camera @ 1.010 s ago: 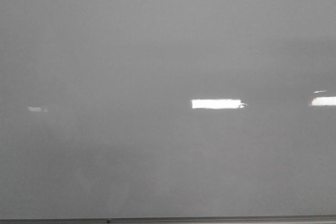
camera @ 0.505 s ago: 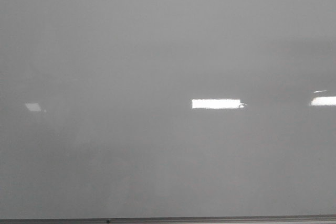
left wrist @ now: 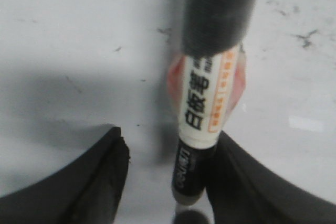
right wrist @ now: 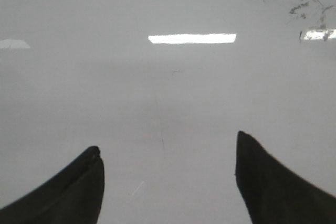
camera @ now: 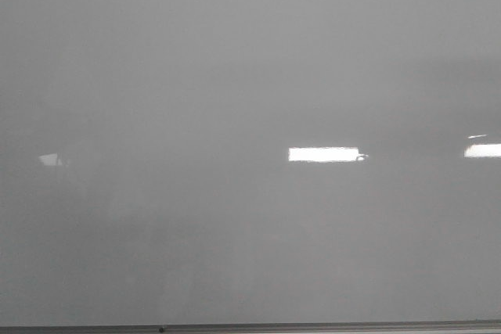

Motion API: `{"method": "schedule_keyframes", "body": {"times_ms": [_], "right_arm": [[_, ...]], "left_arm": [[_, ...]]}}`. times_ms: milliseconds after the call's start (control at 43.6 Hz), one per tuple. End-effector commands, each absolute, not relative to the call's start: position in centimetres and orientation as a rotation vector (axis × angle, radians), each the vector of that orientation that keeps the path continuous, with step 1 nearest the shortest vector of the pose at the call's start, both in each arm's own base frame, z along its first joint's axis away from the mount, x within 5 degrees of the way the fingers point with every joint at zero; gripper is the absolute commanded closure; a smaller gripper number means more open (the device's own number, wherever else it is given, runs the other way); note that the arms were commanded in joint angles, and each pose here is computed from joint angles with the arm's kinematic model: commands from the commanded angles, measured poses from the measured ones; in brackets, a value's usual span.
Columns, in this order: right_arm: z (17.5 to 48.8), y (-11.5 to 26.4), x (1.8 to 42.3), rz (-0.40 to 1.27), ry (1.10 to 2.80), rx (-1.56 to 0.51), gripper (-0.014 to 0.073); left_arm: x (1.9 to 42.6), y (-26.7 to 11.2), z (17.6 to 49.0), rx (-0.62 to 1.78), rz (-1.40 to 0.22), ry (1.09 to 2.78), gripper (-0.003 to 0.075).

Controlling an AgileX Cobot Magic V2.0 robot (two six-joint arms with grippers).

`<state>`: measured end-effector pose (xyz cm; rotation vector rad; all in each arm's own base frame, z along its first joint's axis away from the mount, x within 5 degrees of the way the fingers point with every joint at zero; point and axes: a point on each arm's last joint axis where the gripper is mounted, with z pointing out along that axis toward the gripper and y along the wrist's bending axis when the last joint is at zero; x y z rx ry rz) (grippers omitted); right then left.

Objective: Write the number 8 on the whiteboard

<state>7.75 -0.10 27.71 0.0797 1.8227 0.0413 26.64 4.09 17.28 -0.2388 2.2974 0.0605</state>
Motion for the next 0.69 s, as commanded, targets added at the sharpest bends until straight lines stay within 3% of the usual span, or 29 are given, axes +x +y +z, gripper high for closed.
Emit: {"method": "schedule_keyframes", "body": {"times_ms": [0,344,666], "right_arm": [[29.4,-0.1,8.0,0.04,1.73,0.074,0.0049],[29.4,-0.1,8.0,0.04,1.73,0.074,0.0049],[29.3,-0.1,8.0,0.043,1.738,0.076,0.0049]], "left_arm": [[27.8,4.2,19.1,-0.231,0.072,2.157,0.0479],[27.6,4.2,18.7,-0.234,0.065,2.204,0.0741],[25.0,3.5,21.8,-0.242,0.024,2.272,0.0741]]}}
